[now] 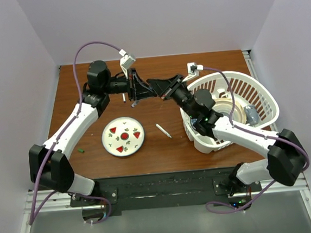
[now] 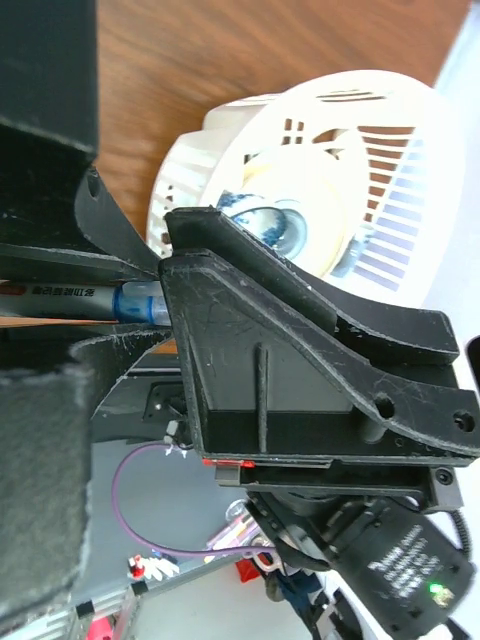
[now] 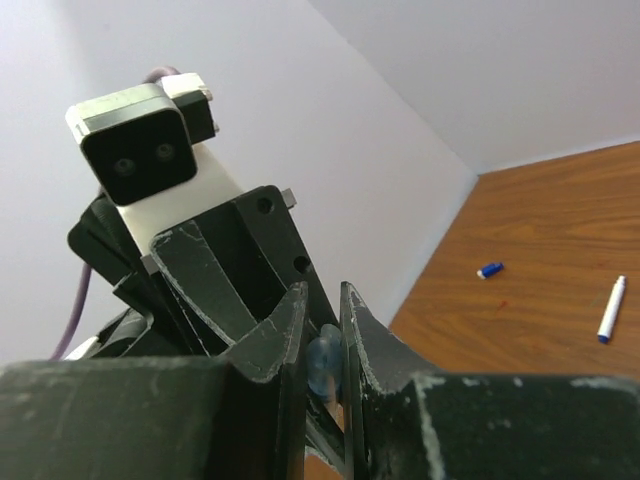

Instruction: Insert the pens into the pen caps

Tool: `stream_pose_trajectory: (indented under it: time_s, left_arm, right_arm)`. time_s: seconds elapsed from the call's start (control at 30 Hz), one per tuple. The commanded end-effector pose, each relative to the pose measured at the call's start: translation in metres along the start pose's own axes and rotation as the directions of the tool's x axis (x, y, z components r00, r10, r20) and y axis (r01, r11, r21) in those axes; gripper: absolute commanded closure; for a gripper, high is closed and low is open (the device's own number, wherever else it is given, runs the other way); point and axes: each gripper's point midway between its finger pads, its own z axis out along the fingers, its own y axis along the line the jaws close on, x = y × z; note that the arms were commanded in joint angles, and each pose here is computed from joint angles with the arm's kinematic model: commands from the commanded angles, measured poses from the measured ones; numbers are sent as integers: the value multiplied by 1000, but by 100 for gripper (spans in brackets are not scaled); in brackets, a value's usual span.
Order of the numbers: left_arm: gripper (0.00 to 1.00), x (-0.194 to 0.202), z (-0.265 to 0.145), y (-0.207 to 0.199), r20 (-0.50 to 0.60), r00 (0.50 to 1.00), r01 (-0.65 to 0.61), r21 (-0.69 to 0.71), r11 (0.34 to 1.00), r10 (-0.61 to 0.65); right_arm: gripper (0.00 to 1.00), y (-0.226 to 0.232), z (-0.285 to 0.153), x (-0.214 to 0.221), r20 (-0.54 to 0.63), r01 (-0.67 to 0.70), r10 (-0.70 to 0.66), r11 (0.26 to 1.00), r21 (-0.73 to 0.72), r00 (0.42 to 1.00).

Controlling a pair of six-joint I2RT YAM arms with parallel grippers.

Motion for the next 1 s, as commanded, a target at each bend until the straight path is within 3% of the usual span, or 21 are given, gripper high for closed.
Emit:
stream_pose_trajectory:
  time_s: [0.0,0.03,0.13,0.23,0.37,0.53,0.63,0.7,0.83,0.87,0.97]
  left_arm:
    - [100,-97,-28,35,312,889,-250,-279,927,334]
    - [100,-97,-30,29,322,882,-261,-274,926,344]
    - [100,-79,-35,29,330,889,-228,-285,931,318]
    - [100,-71,-36,23,324,901,-203,-268,942,286]
    - [100,-63,-47,30,323,905,-159,-351,923,278]
    - [100,-30,-66,71,290,944,17,-525,851,160]
    - [100,-1,-91,102,252,965,116,-667,736,77]
    - [100,21,-129,129,248,968,184,-802,568,36]
    - [100,59,-196,156,217,976,202,-922,330,7]
    - [100,67,-214,163,211,977,204,-949,241,3]
    - [100,103,-245,177,206,973,217,-971,104,-106]
  right_arm:
    - [78,27,-63,137,-587,47,-82,996,-75,805]
    - [63,28,-57,126,-561,81,-102,995,-62,822]
    - [52,35,-38,77,-505,123,-145,989,-77,851]
    - [44,24,-26,1,-373,141,-146,989,-40,916]
    - [27,37,-37,-27,-362,221,-228,973,-60,904]
    - [15,43,-57,-31,-358,248,-257,966,-70,898]
    - [12,35,-69,-24,-383,247,-247,968,-48,890]
    - [11,33,-80,-23,-381,249,-246,968,-42,891]
    - [10,34,-94,-20,-385,246,-246,968,-51,889]
    - [10,32,-96,-19,-388,246,-244,968,-45,889]
    - [9,37,-99,-19,-391,242,-249,968,-69,886]
